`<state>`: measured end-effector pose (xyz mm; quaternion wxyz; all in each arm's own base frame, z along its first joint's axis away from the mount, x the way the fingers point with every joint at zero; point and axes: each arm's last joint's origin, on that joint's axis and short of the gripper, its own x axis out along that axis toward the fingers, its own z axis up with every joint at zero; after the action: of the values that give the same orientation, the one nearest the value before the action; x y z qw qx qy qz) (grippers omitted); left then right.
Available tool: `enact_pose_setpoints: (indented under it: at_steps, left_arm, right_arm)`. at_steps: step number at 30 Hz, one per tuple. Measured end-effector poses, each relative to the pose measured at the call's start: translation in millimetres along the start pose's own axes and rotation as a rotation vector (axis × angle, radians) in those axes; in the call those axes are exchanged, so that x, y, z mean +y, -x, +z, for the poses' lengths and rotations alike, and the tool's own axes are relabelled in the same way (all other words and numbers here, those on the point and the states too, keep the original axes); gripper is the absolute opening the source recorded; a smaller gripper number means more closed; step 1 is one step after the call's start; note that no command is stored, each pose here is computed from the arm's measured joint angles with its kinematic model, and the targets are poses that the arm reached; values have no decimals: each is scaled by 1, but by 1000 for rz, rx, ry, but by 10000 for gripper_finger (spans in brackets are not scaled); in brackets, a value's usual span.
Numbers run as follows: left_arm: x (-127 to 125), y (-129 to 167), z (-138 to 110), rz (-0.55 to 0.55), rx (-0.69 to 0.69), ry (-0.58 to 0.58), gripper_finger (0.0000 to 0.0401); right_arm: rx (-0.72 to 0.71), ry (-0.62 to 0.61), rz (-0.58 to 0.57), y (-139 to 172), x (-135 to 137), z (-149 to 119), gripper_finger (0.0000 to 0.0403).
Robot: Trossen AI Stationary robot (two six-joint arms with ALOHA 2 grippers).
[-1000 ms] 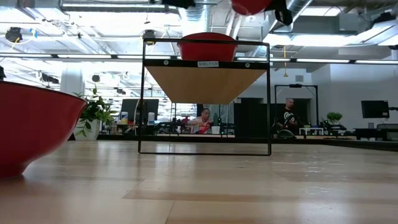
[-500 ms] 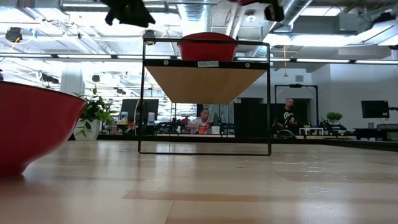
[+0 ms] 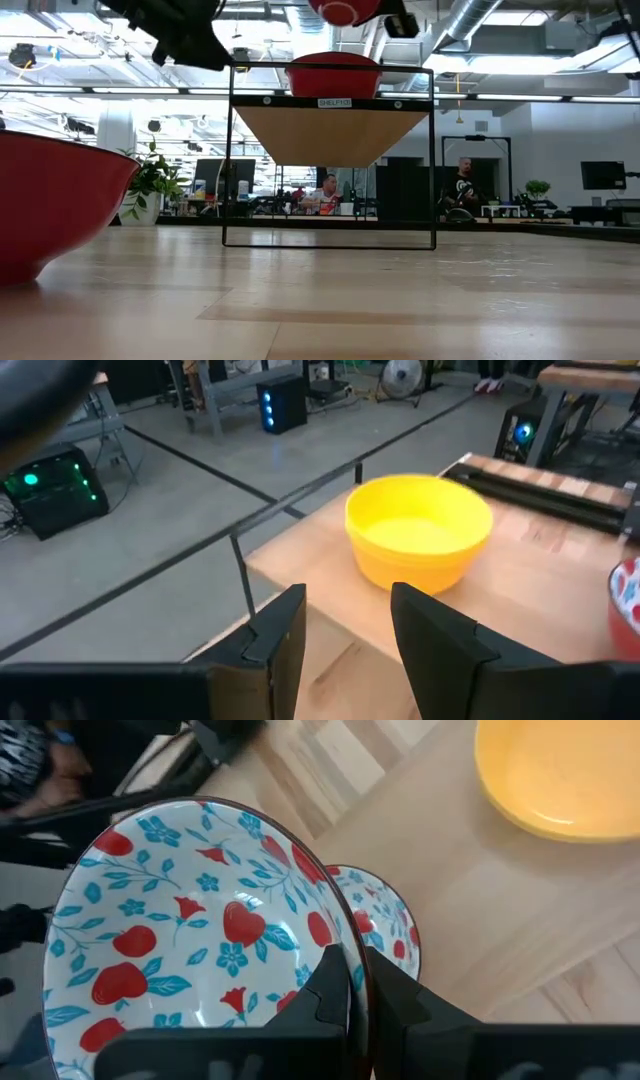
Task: Pick & Place Mini bowls
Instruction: Stack the top red patterned bowl on top of the red patterned bowl on the shelf
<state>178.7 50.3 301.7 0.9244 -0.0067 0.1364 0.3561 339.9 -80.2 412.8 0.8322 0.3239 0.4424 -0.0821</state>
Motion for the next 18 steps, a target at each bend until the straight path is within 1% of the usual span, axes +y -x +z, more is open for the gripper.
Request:
enact_pose_setpoints:
  at_steps: [5, 7, 12, 18]
  left_arm:
    - [-1, -3, -12, 2, 28, -17, 147]
    - [-1, -4, -15, 2, 33, -20, 147]
    - [-2, -5, -19, 3, 40, -24, 147]
    - [-1, -6, -28, 3, 54, -32, 147]
  right_arm:
    - [32, 15, -49, -21, 8, 7, 2]
    - [49, 21, -52, -30, 11, 7, 2]
    - [103, 26, -127, -53, 14, 3, 1]
    - [131, 38, -171, -70, 18, 0, 1]
